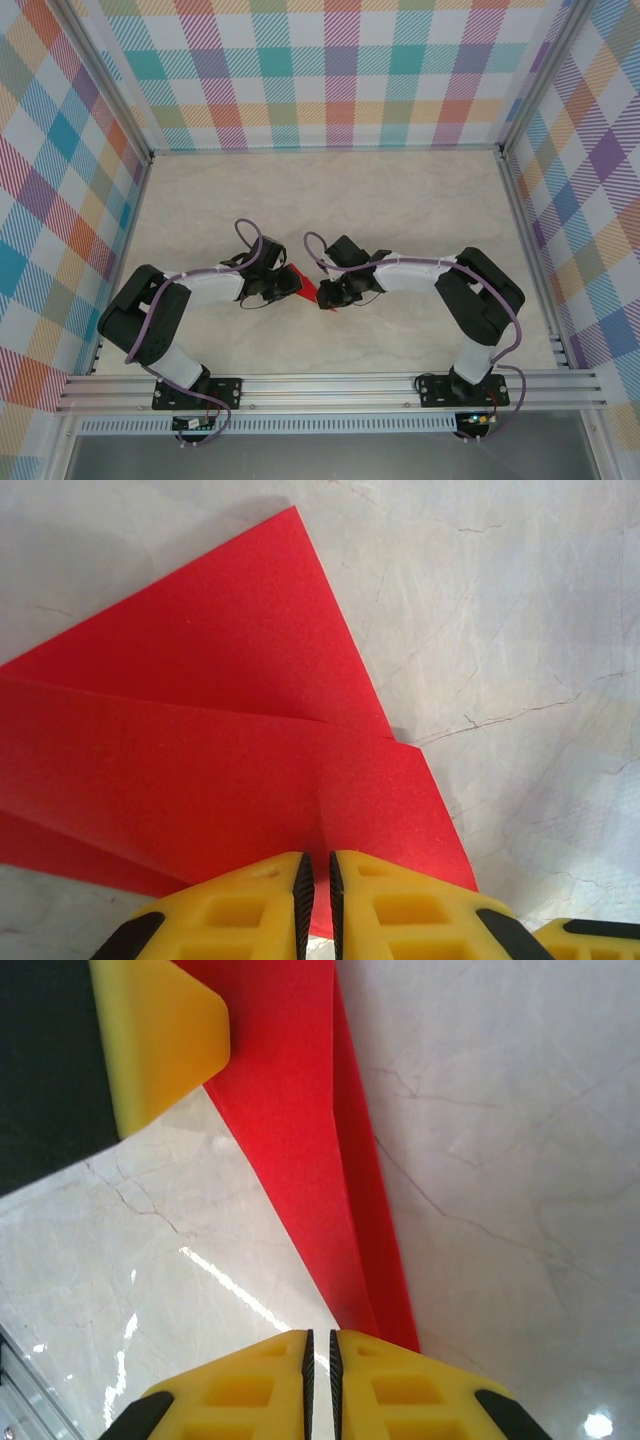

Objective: Fold a paper plane with a square sheet of paper (pick it up from the middle)
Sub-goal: Fold the wing for the fifth time at the center of the table.

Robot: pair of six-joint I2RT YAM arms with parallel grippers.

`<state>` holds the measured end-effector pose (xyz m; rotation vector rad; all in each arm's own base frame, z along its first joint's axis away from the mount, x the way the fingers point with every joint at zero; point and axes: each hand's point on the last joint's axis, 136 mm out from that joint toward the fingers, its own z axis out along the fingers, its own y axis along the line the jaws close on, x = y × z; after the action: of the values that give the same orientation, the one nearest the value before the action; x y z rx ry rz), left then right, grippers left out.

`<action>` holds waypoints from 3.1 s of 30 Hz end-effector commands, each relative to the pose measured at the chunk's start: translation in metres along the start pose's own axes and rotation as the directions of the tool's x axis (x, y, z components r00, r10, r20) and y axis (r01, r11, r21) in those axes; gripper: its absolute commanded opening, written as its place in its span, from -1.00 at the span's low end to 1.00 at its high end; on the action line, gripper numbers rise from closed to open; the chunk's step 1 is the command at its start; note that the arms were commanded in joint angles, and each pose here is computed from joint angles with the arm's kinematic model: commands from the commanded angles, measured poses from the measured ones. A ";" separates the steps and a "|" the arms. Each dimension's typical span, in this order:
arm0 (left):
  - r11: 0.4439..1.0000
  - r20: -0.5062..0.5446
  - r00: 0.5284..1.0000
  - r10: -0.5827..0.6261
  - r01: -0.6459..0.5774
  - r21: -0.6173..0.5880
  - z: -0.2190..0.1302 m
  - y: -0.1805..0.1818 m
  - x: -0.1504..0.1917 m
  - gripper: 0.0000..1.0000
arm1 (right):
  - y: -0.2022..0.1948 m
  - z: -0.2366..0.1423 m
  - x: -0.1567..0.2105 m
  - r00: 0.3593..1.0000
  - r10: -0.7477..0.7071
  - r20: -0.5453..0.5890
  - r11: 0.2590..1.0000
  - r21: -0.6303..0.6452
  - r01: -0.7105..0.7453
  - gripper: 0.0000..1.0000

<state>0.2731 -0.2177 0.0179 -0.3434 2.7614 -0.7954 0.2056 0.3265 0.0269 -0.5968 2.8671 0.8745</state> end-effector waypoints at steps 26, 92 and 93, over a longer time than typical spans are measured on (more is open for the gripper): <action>0.985 -0.024 1.000 -0.018 0.014 -0.170 0.006 0.039 0.011 -0.67 | -0.021 -0.014 0.019 0.999 0.011 -0.036 0.998 0.065 -0.008 -0.73; 0.983 -0.041 0.999 -0.017 0.009 -0.183 0.008 0.039 0.011 -0.67 | -0.044 0.005 0.034 0.990 0.055 -0.128 0.992 0.119 -0.040 -0.84; 0.983 -0.042 0.999 -0.017 0.009 -0.183 0.008 0.039 0.011 -0.67 | -0.046 0.006 0.037 0.989 0.063 -0.135 0.991 0.122 -0.046 -0.84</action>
<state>0.2738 -0.2168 0.0163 -0.3517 2.7908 -0.7628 0.1984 0.3039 0.0146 -0.6285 2.9465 0.7913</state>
